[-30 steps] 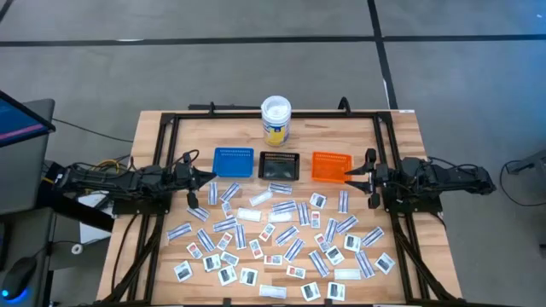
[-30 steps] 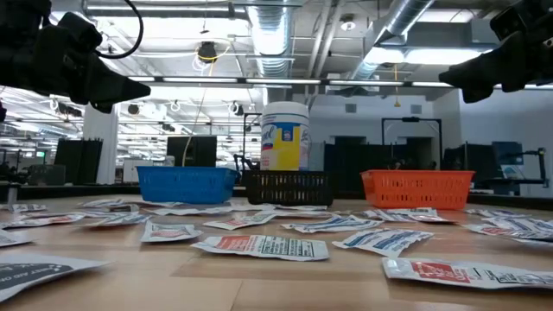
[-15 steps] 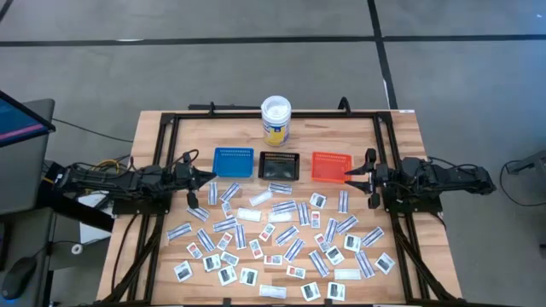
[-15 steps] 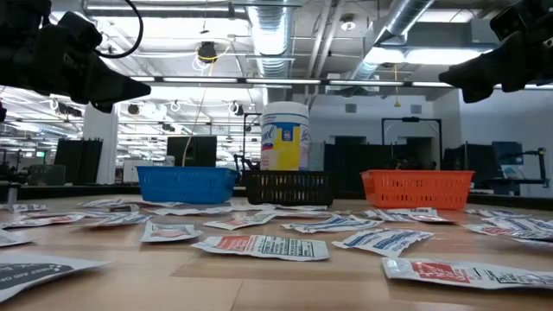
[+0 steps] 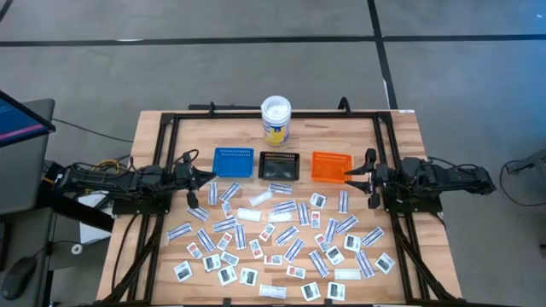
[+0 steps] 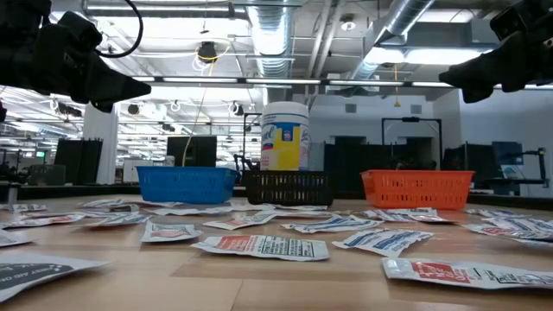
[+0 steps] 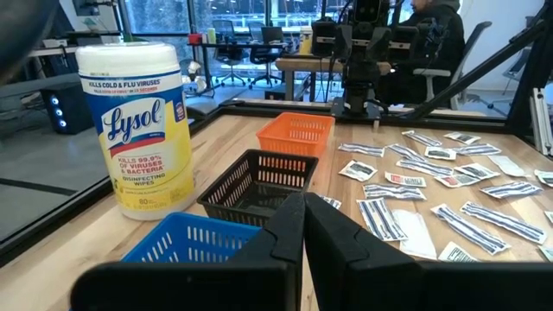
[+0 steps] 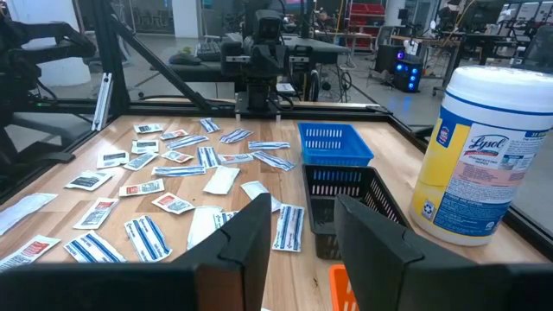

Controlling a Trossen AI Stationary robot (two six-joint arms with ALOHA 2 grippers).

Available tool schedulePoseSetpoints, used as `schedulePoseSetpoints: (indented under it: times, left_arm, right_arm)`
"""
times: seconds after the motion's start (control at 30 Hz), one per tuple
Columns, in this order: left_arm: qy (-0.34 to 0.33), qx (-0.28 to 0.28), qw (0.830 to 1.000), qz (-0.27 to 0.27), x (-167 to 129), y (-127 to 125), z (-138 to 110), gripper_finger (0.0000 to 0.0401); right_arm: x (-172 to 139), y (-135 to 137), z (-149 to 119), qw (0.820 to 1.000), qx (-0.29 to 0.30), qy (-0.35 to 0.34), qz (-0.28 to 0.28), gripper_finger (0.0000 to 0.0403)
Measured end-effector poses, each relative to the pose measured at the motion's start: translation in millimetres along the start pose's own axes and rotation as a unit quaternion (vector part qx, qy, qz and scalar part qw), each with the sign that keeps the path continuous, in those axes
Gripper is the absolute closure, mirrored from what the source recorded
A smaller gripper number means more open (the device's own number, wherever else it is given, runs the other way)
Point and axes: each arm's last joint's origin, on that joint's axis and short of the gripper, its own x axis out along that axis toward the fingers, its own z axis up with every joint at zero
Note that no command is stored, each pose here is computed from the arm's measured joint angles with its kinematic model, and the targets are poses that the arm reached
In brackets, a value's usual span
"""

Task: Pick & Place First Aid Supplies

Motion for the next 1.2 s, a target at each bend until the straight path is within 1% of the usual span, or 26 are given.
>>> schedulePoseSetpoints:
  times: [0.9,1.2]
  left_arm:
    - [-0.004,-0.001,1.0,0.0,0.0,0.0,0.8,0.0389]
    - [-0.041,-0.014,0.999,0.008,-0.3,0.7,8.2,0.0389]
  right_arm:
    - [0.0,0.0,0.0,1.0,0.0,0.0,0.0,0.028]
    - [0.0,0.0,0.0,1.0,0.0,0.0,0.0,0.028]
